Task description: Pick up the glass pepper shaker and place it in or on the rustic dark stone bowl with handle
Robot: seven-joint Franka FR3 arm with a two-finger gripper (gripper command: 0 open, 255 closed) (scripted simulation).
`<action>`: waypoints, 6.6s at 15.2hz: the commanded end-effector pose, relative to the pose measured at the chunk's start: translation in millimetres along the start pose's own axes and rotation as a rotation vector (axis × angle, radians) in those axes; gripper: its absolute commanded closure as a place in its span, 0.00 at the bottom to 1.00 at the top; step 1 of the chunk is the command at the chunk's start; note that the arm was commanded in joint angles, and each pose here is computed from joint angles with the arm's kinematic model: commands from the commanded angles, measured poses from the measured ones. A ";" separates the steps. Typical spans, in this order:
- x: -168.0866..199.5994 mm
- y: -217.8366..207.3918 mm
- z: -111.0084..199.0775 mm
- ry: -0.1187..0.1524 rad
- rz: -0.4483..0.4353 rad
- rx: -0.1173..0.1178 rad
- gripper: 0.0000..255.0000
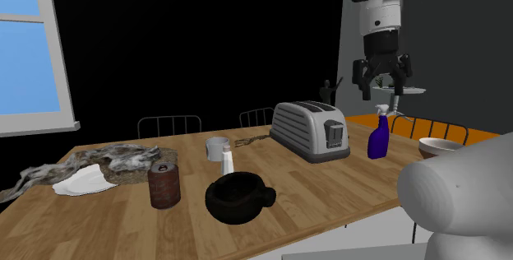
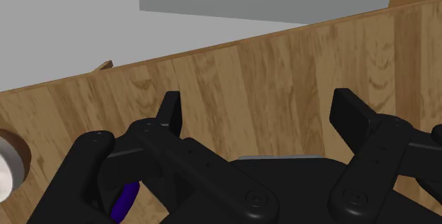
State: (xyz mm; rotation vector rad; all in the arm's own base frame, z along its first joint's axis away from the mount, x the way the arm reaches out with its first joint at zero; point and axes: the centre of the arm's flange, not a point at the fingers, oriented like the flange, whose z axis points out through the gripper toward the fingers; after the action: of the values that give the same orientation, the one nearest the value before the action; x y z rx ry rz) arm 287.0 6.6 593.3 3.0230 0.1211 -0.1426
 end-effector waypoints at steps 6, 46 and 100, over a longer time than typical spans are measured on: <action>34.9 -51.5 18.0 0.000 0.020 0.010 0.00; 315.7 -405.5 153.8 0.001 0.165 0.081 0.00; 299.2 -388.7 5.5 0.001 0.165 0.081 1.00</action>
State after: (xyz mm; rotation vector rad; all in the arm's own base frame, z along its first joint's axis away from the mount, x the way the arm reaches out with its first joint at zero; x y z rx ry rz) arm 551.0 413.0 509.2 3.0966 -0.1377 -0.1345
